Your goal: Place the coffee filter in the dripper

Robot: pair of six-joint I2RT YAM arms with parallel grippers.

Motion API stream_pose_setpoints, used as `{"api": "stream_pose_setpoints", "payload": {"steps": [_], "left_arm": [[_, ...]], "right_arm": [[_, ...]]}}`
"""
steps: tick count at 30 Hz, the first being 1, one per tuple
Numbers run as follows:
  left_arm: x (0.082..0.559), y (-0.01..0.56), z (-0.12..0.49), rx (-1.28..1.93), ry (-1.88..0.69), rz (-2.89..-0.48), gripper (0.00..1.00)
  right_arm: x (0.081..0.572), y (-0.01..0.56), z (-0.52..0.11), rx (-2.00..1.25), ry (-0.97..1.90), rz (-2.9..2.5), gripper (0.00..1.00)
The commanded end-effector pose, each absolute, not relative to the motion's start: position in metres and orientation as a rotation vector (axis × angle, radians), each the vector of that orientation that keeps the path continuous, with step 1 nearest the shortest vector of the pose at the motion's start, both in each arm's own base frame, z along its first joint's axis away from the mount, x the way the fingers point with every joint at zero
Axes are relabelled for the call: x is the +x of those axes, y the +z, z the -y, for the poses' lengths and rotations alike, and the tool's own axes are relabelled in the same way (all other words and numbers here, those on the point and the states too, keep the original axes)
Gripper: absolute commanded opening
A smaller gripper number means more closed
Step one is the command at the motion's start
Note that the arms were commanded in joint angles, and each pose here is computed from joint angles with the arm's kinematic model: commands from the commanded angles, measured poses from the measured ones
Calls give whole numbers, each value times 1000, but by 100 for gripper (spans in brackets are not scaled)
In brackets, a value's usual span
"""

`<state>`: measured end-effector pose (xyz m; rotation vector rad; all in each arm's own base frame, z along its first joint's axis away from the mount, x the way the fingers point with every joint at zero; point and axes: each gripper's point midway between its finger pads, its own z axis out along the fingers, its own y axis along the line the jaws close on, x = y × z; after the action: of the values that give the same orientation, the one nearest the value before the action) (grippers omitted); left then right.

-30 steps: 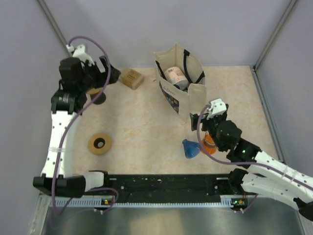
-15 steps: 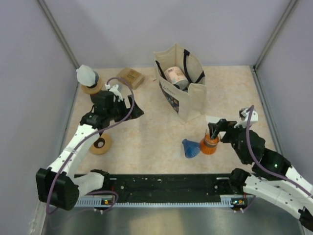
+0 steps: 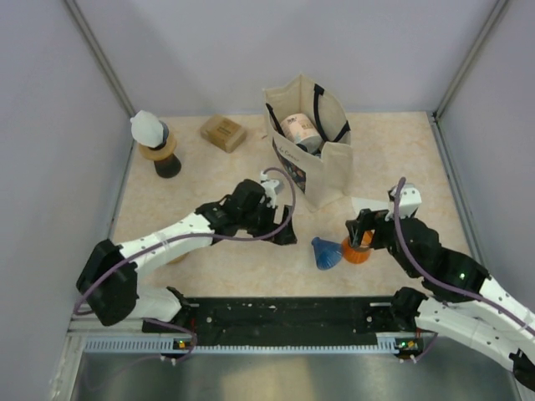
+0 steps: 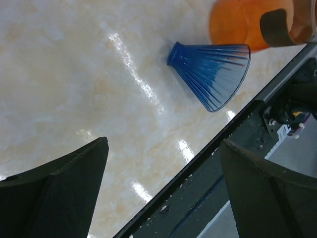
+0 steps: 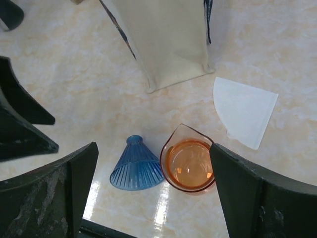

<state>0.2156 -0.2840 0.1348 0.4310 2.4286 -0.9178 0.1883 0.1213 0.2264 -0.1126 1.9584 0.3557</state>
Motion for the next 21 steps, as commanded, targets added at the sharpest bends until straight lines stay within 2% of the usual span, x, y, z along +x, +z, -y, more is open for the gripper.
{"api": "stream_pose_setpoints", "payload": {"steps": [1,7,11,15,21], "left_arm": [[218,129,299,467,-831,-2468,99],[233,101,223,47,-389,-2538,99],[241,93,139,-367,-127,-2528,99],[246,85,40,-822,176,-2396,99],[253,93,-27,-1004,442,-2225,99]], "right_arm": [[196,251,-116,-11,397,-1854,95],[200,250,-128,-60,422,-1819,95],[208,247,-136,-81,423,-1788,96],[215,243,-146,-91,439,-1749,95],[220,238,-156,-145,440,-1705,96]]}}
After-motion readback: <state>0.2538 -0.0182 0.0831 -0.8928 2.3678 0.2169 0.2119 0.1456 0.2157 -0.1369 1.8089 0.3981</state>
